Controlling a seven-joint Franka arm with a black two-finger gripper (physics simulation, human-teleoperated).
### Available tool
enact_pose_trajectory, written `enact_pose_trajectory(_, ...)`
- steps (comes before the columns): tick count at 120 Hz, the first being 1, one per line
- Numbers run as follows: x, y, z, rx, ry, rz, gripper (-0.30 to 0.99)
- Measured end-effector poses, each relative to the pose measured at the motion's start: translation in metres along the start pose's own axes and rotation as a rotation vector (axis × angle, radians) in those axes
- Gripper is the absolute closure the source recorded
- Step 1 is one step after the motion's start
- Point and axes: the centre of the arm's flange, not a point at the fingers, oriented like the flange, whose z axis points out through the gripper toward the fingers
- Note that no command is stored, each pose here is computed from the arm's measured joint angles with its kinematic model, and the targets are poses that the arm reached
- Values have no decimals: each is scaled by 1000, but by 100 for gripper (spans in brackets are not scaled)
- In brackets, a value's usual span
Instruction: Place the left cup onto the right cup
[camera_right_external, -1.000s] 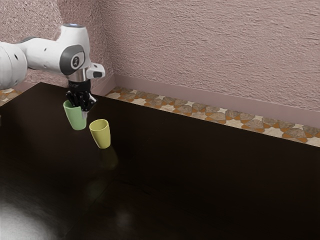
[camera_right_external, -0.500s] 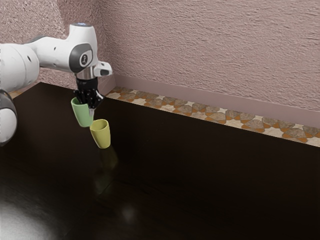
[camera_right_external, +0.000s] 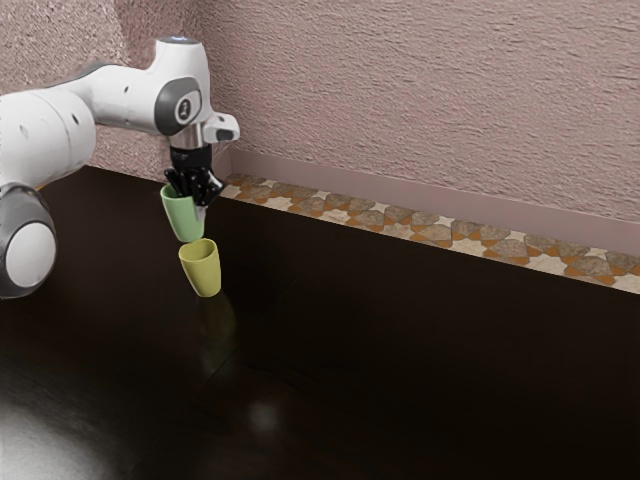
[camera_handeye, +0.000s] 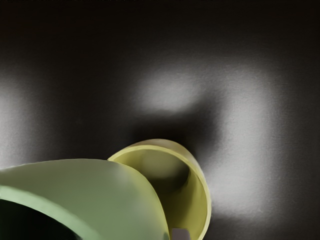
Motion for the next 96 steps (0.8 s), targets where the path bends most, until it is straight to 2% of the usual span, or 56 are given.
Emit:
enact_pose_trajectory(60, 13, 2, 16, 2, -7, 17, 79)
enact_pose_trajectory(96, 3, 15, 18, 1, -19, 34, 79)
